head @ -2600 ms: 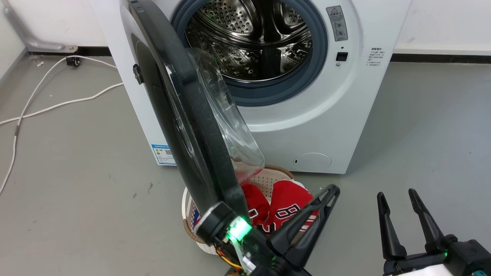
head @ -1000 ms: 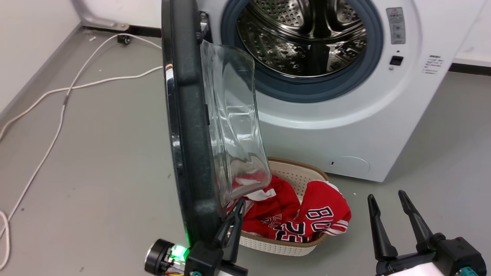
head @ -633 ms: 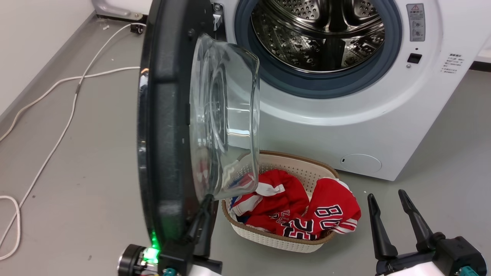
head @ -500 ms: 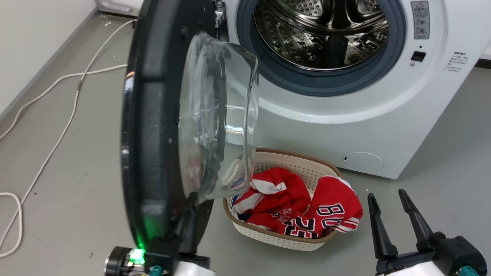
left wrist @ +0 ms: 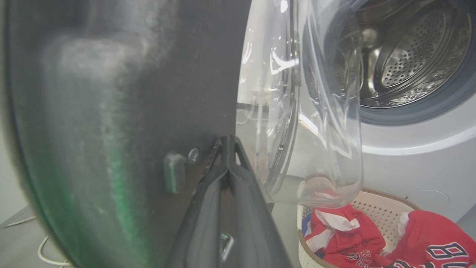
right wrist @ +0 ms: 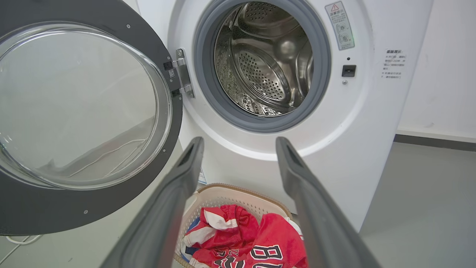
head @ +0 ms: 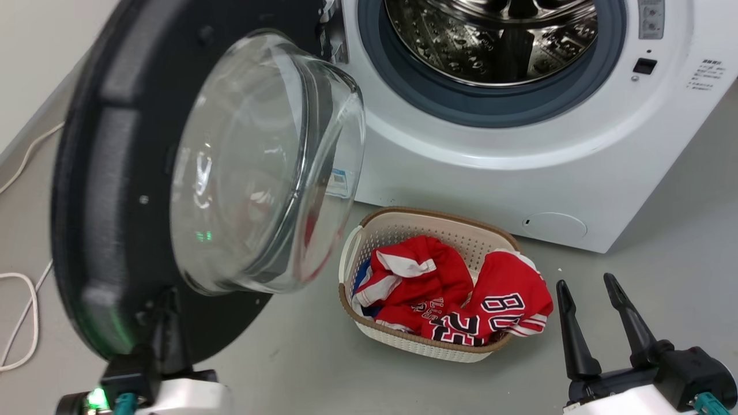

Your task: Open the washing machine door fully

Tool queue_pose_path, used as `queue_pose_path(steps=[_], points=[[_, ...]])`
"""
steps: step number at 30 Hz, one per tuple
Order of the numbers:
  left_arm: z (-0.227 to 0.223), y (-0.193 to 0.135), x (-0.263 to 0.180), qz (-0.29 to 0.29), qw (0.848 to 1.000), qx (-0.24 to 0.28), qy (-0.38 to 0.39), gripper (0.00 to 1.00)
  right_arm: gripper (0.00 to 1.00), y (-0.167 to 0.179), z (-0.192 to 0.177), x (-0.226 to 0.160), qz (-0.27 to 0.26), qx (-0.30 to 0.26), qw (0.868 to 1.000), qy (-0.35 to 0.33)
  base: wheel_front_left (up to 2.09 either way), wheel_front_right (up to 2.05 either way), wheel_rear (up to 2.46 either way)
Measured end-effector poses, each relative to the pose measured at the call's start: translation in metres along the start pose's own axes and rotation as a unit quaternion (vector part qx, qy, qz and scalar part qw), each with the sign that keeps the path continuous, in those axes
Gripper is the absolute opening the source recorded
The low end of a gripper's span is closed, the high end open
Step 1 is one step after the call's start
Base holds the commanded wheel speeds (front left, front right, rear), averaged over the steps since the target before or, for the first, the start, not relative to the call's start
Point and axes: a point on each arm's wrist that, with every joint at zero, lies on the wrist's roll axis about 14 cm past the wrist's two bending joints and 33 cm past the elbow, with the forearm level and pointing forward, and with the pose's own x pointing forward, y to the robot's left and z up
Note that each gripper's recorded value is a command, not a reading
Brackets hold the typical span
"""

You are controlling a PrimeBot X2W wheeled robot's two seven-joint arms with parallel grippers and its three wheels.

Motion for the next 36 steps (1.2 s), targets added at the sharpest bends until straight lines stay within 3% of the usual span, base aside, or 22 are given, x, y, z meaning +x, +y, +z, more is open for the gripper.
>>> queue_pose_path(steps=[20,36], points=[[0.009,0.087,0.048,0.126,0.991,0.028,-0.016,0.0,1.0,-0.007,-0.019,0.027,0.004,-0.005,1.0,0.012,0.0,0.0,0.0],[-0.005,0.128,0.088,0.159,0.986,0.046,0.005,0.0,1.0,-0.023,-0.038,0.038,-0.009,-0.013,0.999,0.027,0.0,0.0,0.0]])
